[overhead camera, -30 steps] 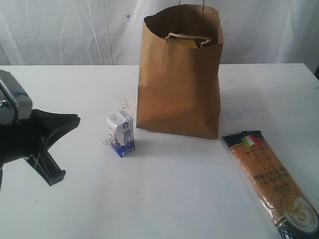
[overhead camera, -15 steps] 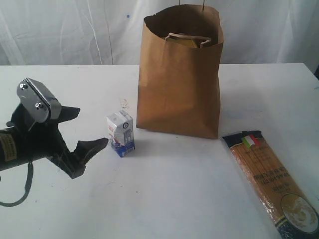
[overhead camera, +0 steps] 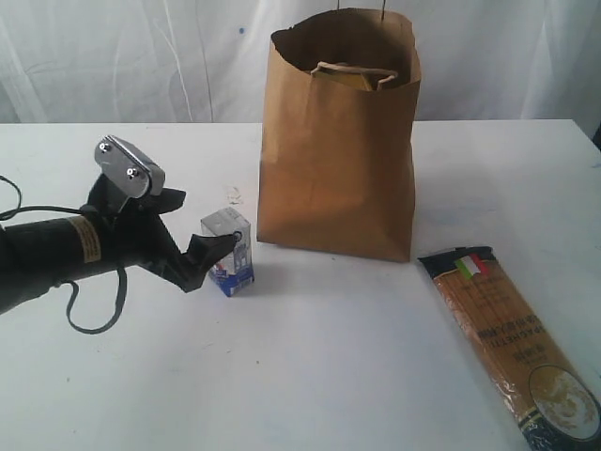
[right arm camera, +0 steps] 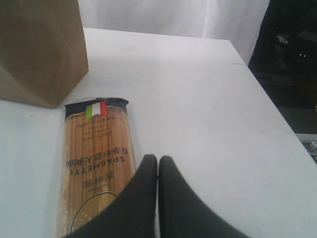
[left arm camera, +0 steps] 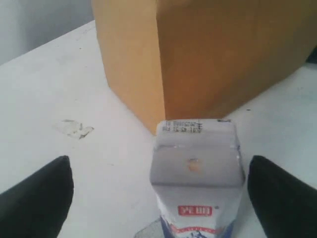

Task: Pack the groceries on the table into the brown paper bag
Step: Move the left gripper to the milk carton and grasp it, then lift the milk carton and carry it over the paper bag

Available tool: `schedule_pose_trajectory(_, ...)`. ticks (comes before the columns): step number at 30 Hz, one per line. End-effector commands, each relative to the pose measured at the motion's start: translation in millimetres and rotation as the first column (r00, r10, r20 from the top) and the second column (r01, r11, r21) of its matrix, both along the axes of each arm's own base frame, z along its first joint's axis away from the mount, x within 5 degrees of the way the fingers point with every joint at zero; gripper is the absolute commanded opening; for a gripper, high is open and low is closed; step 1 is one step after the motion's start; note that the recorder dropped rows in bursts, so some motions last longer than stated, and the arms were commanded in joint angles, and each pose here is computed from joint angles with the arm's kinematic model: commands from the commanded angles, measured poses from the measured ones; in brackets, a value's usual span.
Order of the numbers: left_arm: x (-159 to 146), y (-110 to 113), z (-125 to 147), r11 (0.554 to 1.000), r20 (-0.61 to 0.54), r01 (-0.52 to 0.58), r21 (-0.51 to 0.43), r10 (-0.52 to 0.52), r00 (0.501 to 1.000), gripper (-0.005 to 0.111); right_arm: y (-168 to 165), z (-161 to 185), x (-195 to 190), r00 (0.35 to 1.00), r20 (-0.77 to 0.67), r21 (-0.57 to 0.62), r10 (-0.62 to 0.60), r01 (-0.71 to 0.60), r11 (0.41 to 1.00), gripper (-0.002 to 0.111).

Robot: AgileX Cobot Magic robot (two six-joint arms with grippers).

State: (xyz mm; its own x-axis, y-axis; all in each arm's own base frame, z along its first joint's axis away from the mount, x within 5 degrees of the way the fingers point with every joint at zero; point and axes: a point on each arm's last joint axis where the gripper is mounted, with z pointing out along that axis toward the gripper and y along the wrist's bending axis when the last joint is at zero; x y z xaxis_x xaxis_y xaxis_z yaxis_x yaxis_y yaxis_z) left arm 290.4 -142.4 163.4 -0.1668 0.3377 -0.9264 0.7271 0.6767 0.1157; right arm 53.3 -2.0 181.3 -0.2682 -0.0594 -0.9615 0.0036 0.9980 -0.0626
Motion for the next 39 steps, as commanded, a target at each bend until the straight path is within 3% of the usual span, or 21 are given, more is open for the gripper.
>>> schedule_pose_trajectory(1,6,-11,-11,0.995,-0.009,0.094,0.012,-0.094,0.996,0.094,0,1,0,1.000,0.016,-0.012,-0.002,0.002,1.000,0.000)
schedule_pose_trajectory(10,18,-19,-22,0.991,-0.014,0.134,0.010,-0.133,0.991,0.090,0,1,0,1.000,0.016,-0.012,-0.002,0.002,1.000,0.000)
schedule_pose_trajectory(13,20,-20,-19,0.992,-0.011,0.130,-0.011,-0.130,0.991,0.069,0,1,0,1.000,0.016,-0.012,-0.002,0.002,1.000,0.000)
schedule_pose_trajectory(18,19,-20,-4,0.991,-0.016,0.119,-0.063,-0.120,0.993,0.020,0,1,0,1.000,0.016,-0.012,-0.002,0.002,1.000,0.000)
schedule_pose_trajectory(21,15,-20,11,0.988,-0.014,0.129,-0.081,-0.131,0.991,0.002,0,1,0,1.000,0.016,-0.012,-0.002,0.002,1.000,0.000)
schedule_pose_trajectory(29,-7,-15,73,0.977,0.130,0.204,-0.061,-0.194,0.972,0.000,0,1,0,1.000,0.016,-0.012,-0.002,0.002,1.000,0.000)
schedule_pose_trajectory(34,-31,-11,120,0.956,0.202,0.243,-0.166,-0.208,0.957,0.000,0,1,0,1.000,0.016,-0.012,-0.002,0.002,1.000,0.000)
schedule_pose_trajectory(39,-61,-8,163,0.891,0.342,0.368,-0.266,-0.269,0.900,0.000,0,1,0,1.000,0.016,-0.012,-0.002,0.002,1.000,0.000)
